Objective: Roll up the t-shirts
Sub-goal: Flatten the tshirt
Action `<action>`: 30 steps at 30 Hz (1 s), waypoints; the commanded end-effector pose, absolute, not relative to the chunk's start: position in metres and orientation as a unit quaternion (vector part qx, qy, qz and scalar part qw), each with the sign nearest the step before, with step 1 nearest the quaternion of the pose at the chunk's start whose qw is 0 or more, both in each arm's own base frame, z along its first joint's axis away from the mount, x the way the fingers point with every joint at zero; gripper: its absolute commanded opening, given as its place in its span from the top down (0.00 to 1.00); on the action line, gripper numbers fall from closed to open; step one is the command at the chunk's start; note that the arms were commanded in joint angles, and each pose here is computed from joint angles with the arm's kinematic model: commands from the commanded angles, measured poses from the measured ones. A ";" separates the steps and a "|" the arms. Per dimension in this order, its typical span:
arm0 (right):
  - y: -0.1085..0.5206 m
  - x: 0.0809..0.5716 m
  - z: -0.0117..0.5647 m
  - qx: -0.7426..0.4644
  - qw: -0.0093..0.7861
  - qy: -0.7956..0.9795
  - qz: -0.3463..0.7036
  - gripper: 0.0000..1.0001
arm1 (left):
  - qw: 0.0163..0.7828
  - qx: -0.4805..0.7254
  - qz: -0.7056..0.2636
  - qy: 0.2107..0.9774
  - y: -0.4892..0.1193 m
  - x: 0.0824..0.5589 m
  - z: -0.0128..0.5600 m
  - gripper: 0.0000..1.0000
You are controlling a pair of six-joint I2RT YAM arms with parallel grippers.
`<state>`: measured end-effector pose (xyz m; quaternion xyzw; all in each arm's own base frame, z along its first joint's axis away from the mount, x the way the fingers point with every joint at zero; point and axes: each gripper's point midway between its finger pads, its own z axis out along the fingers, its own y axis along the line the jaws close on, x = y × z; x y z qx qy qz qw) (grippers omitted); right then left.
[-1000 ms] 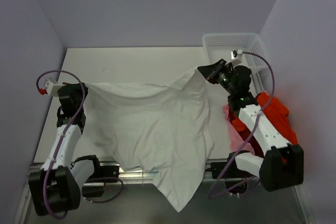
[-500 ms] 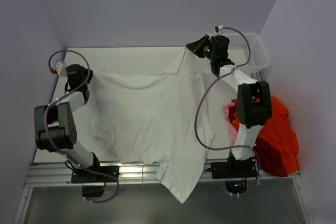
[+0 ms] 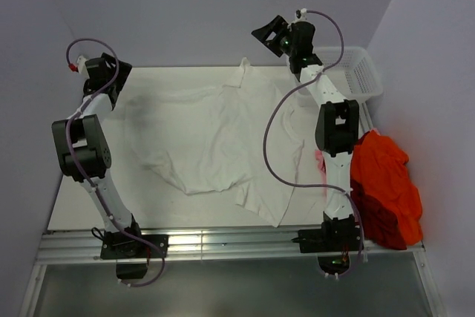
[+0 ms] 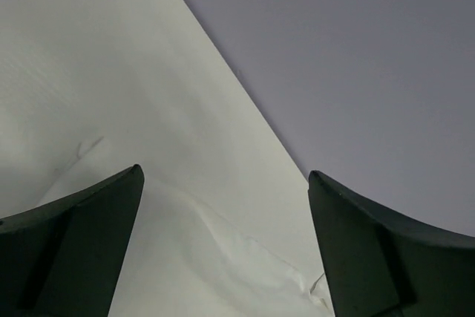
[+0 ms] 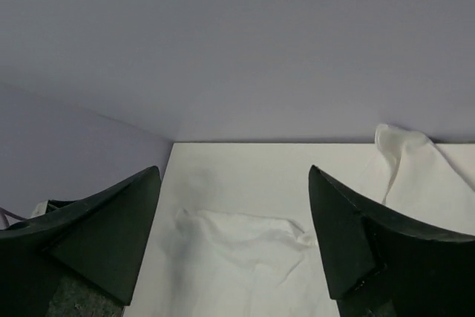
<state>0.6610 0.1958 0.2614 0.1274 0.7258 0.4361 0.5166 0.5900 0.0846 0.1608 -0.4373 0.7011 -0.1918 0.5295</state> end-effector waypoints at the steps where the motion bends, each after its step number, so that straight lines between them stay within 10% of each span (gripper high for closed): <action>1: 0.176 0.630 0.314 0.114 0.549 0.713 0.421 0.14 | 0.526 -0.421 -0.189 0.715 0.077 0.563 0.201 0.02; 15: 0.144 0.452 0.256 0.132 0.474 0.796 0.353 0.48 | 0.490 -0.411 -0.162 0.751 0.047 0.425 0.210 0.07; 30: 0.353 0.308 0.172 -0.107 0.340 0.844 0.401 0.42 | 0.439 -0.390 -0.160 0.794 0.030 0.363 0.178 0.07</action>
